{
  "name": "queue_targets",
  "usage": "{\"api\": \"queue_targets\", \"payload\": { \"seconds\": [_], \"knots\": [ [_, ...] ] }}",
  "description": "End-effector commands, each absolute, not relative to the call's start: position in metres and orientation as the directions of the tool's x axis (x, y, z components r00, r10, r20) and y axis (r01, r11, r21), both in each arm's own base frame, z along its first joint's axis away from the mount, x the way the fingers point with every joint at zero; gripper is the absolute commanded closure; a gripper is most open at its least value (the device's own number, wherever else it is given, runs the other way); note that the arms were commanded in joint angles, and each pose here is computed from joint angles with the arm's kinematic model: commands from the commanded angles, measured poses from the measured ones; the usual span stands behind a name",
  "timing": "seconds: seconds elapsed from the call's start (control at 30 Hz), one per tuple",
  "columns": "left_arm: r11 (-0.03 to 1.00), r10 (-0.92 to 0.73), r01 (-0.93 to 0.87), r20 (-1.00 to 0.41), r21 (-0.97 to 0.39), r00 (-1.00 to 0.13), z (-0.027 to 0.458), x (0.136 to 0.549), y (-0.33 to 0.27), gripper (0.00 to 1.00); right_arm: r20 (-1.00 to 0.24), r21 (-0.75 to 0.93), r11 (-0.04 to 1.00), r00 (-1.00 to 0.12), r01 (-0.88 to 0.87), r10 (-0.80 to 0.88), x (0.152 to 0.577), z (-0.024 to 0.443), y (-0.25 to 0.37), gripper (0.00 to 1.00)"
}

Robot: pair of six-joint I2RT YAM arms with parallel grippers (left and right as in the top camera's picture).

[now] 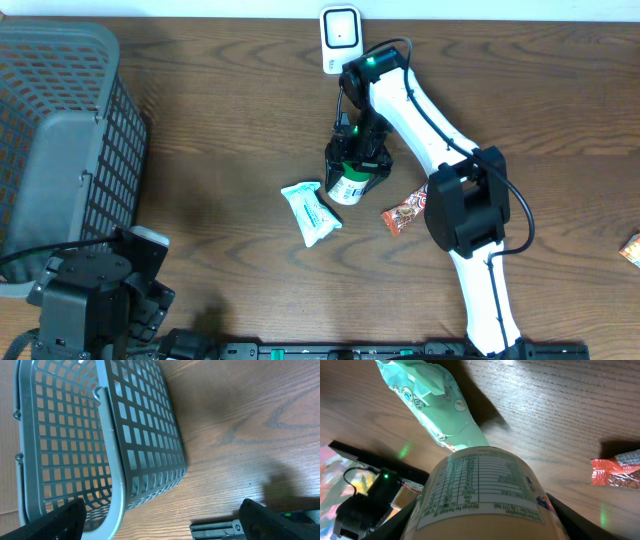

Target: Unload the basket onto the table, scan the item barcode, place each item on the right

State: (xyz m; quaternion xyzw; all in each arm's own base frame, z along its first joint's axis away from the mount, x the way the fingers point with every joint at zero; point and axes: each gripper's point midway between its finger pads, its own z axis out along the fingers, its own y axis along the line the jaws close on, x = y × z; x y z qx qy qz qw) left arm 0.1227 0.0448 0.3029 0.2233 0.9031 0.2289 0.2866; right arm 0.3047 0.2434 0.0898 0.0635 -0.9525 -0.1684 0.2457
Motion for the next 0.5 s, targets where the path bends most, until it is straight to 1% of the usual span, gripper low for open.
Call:
{"api": "queue_targets", "payload": {
  "seconds": [0.0,0.1,0.13,0.23,0.33,0.47],
  "knots": [
    [0.803,0.524,0.259,-0.426,0.537,-0.738,0.305,0.123,0.045,0.02,0.279,0.404,0.907,-0.929,-0.117,-0.244,0.309,0.145,0.247,0.46],
    [0.803,0.523,0.259,-0.426,0.537,-0.738,0.305,0.122,0.045,0.02,0.124,0.382,0.906,-0.962,-0.182,-0.245,0.325,0.168,0.242,0.45],
    [0.803,0.523,0.259,-0.426,0.537,-0.738,0.305,0.122,0.045,0.02,-0.016,0.354,0.906,-0.970,-0.233,-0.244,0.342,0.186,0.240,0.43],
    [0.803,0.524,0.260,-0.426,0.537,-0.738,0.305,0.122,0.045,0.02,-0.232,0.294,0.911,-0.946,-0.288,-0.225,0.372,0.215,0.236,0.40],
    [0.803,0.524,0.260,-0.426,0.537,-0.738,0.305,0.122,0.045,0.02,-0.407,0.212,0.931,-0.893,-0.296,-0.192,0.403,0.239,0.229,0.38],
    [0.803,0.524,0.260,-0.426,0.537,-0.738,0.305,0.122,0.045,0.02,-0.544,0.134,0.941,-0.817,-0.311,-0.192,0.440,0.250,0.230,0.38]
  ]
}}
